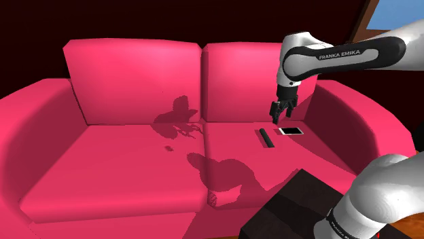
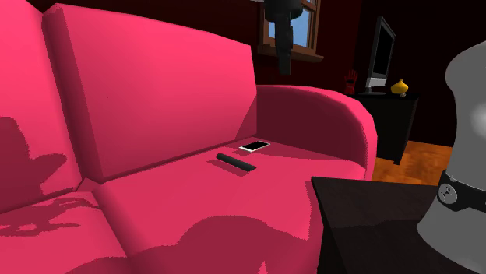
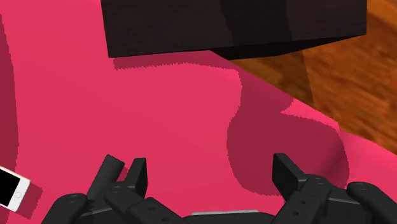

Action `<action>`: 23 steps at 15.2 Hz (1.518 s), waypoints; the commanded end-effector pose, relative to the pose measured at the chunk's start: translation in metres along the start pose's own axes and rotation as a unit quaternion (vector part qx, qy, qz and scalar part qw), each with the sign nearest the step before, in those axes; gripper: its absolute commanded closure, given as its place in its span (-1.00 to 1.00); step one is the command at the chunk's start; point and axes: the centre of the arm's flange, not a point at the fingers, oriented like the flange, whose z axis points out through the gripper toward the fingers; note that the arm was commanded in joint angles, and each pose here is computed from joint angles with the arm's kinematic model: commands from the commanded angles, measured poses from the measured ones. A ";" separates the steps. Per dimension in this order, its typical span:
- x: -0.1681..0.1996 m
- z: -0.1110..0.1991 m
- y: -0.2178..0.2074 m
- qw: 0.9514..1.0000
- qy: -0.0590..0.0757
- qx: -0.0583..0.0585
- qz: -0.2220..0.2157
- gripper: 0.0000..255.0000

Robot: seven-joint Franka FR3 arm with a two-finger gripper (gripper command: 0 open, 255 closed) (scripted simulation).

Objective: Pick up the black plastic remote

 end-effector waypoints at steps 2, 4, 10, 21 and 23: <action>0.029 0.023 0.019 1.000 -0.006 0.008 0.026 -1.00; 0.047 0.040 0.033 0.999 -0.010 0.013 0.043 -1.00; 0.096 0.092 0.077 0.995 -0.022 0.029 0.093 -1.00; 0.170 0.194 0.165 0.980 -0.045 0.059 0.184 -1.00; 0.182 0.213 0.182 0.976 -0.049 0.064 0.201 -1.00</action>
